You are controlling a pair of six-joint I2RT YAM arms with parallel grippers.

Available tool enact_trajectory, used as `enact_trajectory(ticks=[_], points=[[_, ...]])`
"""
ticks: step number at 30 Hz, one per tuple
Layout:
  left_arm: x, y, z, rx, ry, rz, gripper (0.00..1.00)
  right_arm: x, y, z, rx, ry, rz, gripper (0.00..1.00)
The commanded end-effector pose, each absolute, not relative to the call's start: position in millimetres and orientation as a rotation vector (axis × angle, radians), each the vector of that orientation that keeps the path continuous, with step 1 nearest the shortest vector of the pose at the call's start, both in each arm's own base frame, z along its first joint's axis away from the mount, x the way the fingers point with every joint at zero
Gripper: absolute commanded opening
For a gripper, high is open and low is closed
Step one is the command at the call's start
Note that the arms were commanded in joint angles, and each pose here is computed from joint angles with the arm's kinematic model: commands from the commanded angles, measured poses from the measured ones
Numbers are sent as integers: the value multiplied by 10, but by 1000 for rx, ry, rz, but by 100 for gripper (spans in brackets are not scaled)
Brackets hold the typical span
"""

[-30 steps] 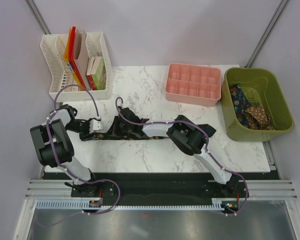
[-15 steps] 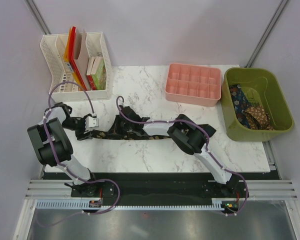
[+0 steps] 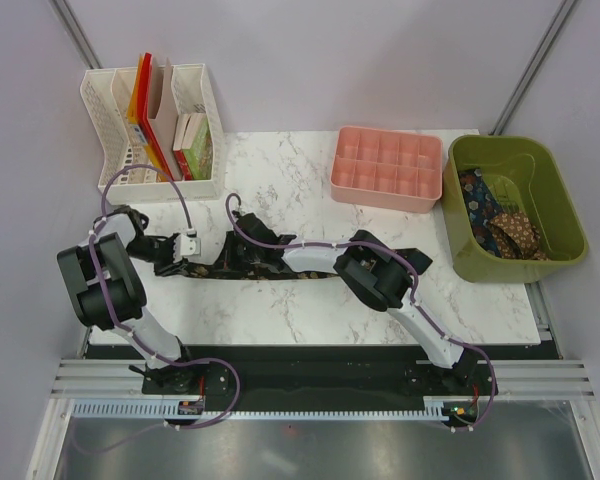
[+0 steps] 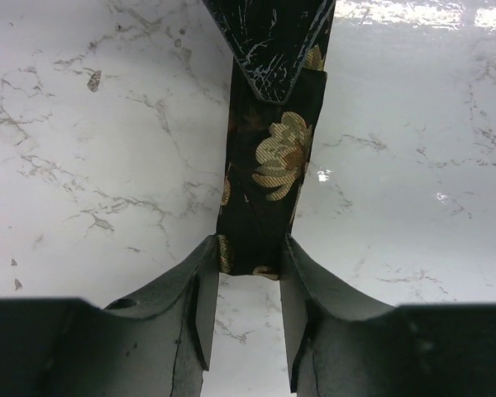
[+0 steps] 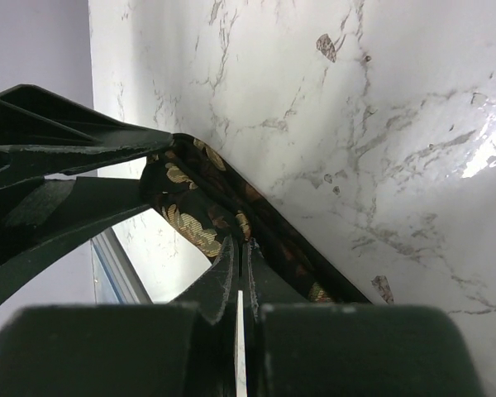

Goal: Roll the ties
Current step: Roll the tie at the center of the board.

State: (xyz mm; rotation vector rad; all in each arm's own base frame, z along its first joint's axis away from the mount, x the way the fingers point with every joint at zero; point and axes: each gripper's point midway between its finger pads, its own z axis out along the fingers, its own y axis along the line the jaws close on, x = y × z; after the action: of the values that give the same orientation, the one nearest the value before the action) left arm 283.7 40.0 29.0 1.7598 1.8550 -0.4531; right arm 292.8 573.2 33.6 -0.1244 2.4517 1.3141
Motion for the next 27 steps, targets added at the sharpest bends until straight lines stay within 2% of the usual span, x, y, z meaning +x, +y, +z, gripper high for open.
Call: enact_trajectory(ticks=[1,6,7,9,10,15,19,27], points=[[2841,350,425,1772,1802,-429,41,2978,5769,389,-136,2432,1288,0],[2775,351,344,1786,1818,-453,39,2988,5784,460,-142,2408,1333,2],[2770,353,330,1788,1822,-452,37,2984,5788,490,-147,2400,1349,11],[2710,355,267,1803,1839,-467,32,3012,5814,622,-137,2365,1403,19],[2704,363,245,1807,1844,-463,31,3016,5827,663,-132,2355,1423,28],[2692,356,214,1810,1847,-464,29,3020,5912,950,-104,2301,1536,43],[2727,365,218,1798,1850,-463,28,2973,5919,883,-77,2329,1547,47],[2755,359,232,1789,1847,-458,27,2874,5895,635,-49,2399,1510,46]])
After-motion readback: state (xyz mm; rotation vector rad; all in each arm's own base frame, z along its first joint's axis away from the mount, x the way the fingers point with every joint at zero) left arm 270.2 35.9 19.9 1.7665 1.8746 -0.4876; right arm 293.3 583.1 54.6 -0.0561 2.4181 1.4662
